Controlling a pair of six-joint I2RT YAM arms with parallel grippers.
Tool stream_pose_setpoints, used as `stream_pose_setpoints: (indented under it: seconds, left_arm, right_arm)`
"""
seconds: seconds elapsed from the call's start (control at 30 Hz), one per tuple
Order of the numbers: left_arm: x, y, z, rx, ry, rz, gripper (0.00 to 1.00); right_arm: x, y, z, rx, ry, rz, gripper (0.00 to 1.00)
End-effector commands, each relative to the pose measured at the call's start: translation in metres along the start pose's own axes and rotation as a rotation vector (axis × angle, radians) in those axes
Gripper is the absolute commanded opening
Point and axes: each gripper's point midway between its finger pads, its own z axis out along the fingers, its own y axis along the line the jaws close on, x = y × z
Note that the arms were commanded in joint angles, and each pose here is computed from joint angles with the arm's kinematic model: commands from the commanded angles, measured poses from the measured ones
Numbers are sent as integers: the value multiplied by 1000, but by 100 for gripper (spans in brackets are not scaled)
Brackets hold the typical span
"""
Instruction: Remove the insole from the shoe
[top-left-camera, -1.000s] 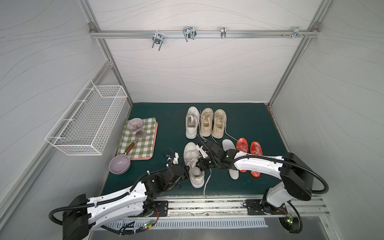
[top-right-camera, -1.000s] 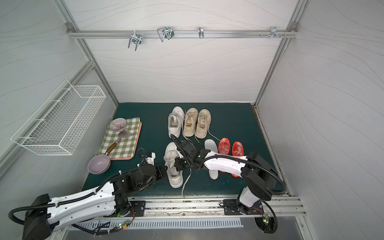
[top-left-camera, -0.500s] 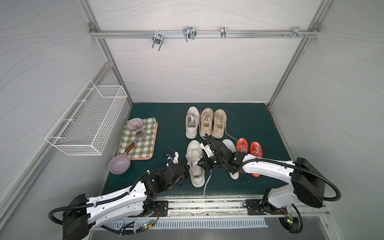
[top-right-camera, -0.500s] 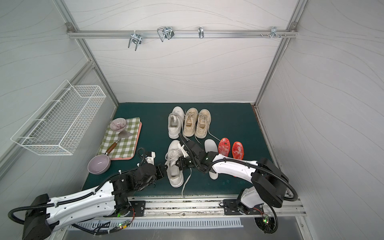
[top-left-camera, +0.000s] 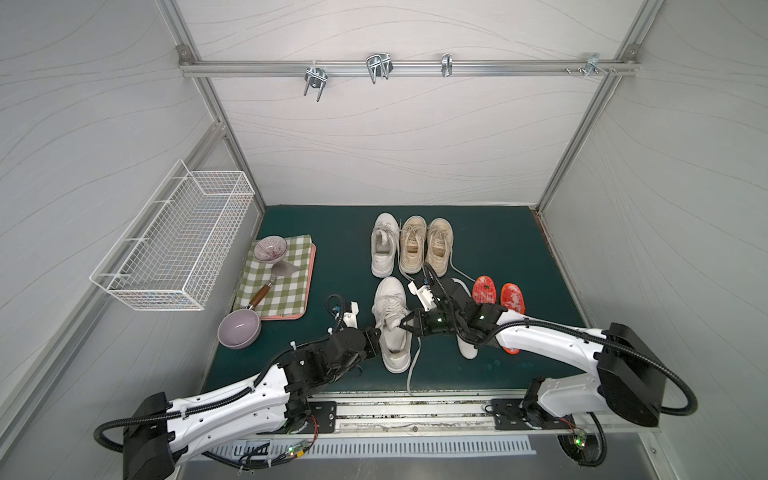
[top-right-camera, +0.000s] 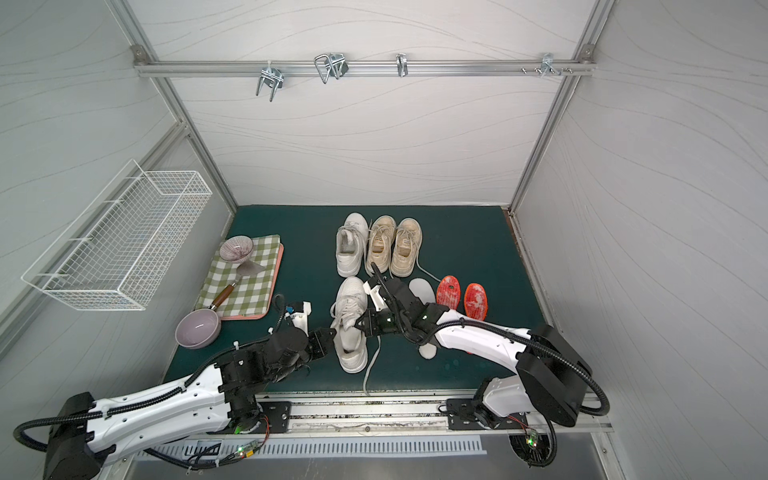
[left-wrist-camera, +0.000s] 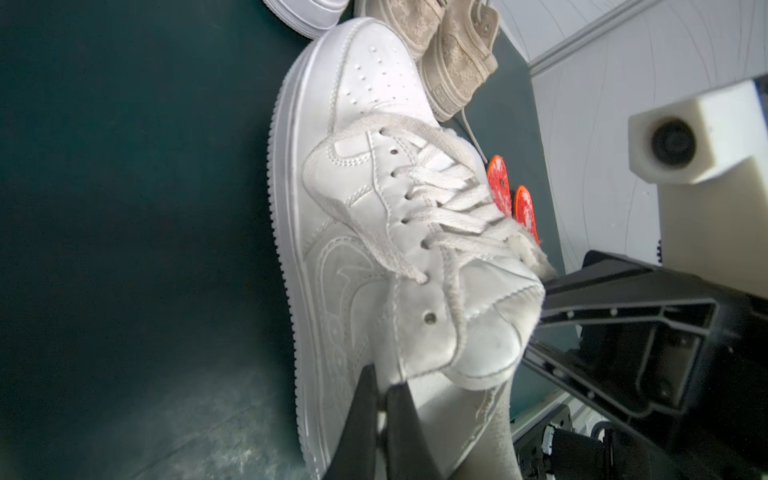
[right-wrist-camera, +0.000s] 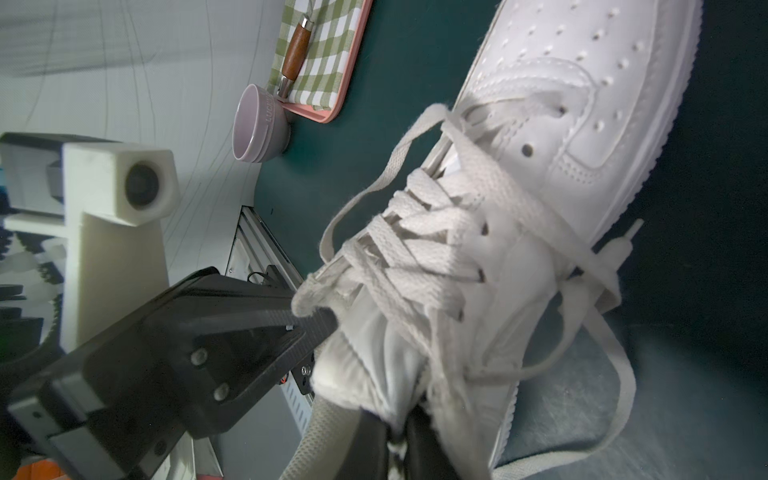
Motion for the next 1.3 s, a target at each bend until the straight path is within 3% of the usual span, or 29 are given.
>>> stream_pose_setpoints:
  seconds: [0.0, 0.2, 0.37, 0.53, 0.7, 0.83, 1.0, 1.27]
  left_arm:
    - [-4, 18, 5, -81, -19, 153, 8]
    - [4, 3, 12, -78, 68, 265, 31]
    - [3, 4, 13, -91, 70, 287, 48]
    - [3, -17, 15, -18, 84, 325, 58]
    - [7, -31, 17, 42, 108, 372, 60]
    - [0, -25, 21, -10, 80, 386, 61]
    - [-9, -20, 30, -89, 47, 404, 55]
    - [-20, -29, 42, -102, 15, 393, 45]
  right_arm:
    - [-18, 12, -4, 15, -35, -33, 0]
    - [-11, 8, 10, 69, 33, -56, 0]
    - [-6, 5, 13, 85, 53, -60, 0]
    - [-5, 3, 13, 92, 56, -67, 0]
    - [-5, 2, 14, 101, 54, -71, 0]
    - [-4, 5, 14, 98, 56, -79, 0]
    - [-3, 7, 14, 100, 58, -88, 0]
    - [2, 4, 17, 98, 74, -87, 0]
